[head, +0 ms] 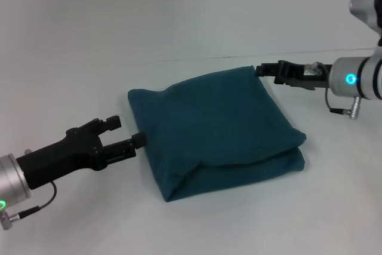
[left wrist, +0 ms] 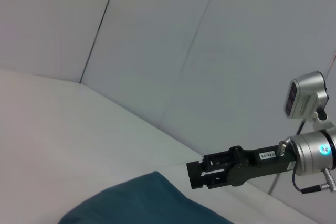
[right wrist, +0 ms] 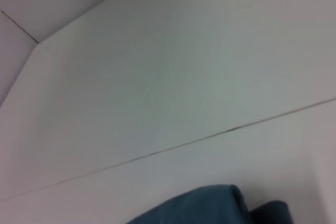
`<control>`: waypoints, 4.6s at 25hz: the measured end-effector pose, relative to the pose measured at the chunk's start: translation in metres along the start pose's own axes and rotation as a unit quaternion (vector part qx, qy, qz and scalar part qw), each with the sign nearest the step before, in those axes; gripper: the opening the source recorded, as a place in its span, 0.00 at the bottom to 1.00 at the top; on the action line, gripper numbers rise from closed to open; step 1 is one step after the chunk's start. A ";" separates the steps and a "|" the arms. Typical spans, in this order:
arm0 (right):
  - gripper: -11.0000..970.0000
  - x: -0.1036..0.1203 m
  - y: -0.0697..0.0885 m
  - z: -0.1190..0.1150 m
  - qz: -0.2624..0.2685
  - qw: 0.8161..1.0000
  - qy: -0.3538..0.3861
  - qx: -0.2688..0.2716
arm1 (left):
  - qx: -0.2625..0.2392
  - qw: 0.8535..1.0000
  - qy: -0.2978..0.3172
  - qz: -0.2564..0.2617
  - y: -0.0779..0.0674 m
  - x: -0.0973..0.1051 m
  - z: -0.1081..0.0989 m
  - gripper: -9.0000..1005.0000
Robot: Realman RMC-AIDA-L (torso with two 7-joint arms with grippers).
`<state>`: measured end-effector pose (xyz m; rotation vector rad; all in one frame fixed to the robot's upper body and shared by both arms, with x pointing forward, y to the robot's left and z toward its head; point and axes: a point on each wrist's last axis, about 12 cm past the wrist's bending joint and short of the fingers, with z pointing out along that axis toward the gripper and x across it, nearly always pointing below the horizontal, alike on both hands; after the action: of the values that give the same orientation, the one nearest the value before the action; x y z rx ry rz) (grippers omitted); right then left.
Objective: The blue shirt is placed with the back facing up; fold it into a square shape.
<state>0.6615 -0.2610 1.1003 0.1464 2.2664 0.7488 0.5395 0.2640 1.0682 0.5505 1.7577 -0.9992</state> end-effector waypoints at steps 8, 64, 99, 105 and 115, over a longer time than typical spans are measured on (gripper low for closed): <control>0.65 0.006 0.009 0.017 -0.008 0.999 -0.015 0.031 | -0.003 1.000 -0.006 0.000 0.001 -0.003 0.000 0.94; 0.39 0.002 0.004 0.005 -0.065 0.996 -0.067 -0.017 | 0.085 0.996 0.043 -0.002 -0.025 0.000 0.061 0.94; 0.44 0.009 0.007 0.005 -0.070 0.996 -0.052 -0.036 | 0.042 0.987 0.153 0.036 -0.032 0.026 0.112 0.94; 0.44 0.008 0.009 0.006 -0.074 0.995 -0.052 -0.038 | 0.049 0.986 0.157 0.035 -0.034 0.028 0.113 0.94; 0.44 0.008 0.008 0.005 -0.074 0.995 -0.054 -0.037 | 0.111 0.992 0.061 0.025 -0.037 0.001 0.081 0.94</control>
<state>0.6583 -0.2498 1.0976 -0.0155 2.1189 0.7268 0.5556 0.1764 1.0679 0.8064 1.7398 -1.1550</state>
